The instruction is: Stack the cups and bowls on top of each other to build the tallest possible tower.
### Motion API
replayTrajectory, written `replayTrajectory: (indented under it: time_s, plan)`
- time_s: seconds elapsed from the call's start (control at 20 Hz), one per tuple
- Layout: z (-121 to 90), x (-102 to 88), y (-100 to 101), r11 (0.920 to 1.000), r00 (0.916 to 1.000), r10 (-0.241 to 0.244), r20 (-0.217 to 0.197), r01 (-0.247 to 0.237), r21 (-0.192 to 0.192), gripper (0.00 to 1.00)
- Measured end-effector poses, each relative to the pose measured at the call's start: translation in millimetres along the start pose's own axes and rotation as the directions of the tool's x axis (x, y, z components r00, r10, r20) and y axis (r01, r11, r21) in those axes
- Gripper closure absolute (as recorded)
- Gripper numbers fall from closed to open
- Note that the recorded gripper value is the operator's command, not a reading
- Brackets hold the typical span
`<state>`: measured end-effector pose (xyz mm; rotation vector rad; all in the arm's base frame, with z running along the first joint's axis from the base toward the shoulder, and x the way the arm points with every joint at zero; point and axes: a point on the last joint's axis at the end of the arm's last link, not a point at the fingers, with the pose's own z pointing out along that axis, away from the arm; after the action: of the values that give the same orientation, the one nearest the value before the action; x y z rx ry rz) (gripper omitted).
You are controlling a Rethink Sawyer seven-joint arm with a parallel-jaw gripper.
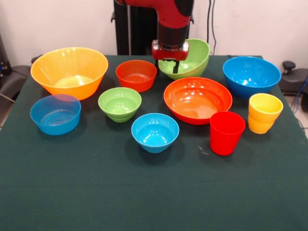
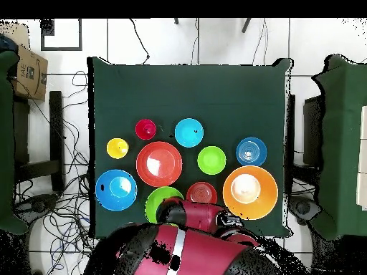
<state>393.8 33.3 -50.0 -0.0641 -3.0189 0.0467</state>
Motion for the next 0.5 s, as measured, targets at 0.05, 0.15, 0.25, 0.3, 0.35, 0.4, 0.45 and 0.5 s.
replayTrajectory:
  time_s: [0.05, 0.15, 0.25, 0.3, 0.35, 0.4, 0.45, 0.5]
  plan:
    - [0.0, 0.0, 0.0, 1.0, 1.0, -0.001, 0.0, 0.001, 0.0, 0.0]
    - [0.0, 0.0, 0.0, 1.0, 1.0, -0.001, 0.0, 0.001, 0.0, 0.0]
    - [-0.1, -0.1, 0.0, 1.0, 1.0, -0.001, 0.001, 0.001, 0.0, 0.0]
    - [-0.2, -0.1, 0.0, 1.0, 1.0, -0.001, 0.001, 0.001, 0.0, 0.0]
    - [-0.3, -0.2, 0.1, 1.0, 1.0, -0.001, 0.001, 0.001, 0.0, 0.0]
    - [-0.4, -0.3, 0.2, 1.0, 1.0, -0.002, 0.001, 0.002, 0.001, 0.0]
    - [-0.7, -0.4, 0.3, 1.0, 1.0, -0.002, 0.002, 0.002, 0.001, 0.0]
    - [-1.0, -0.6, 0.5, 1.0, 1.0, -0.003, 0.002, 0.003, 0.001, 0.0]
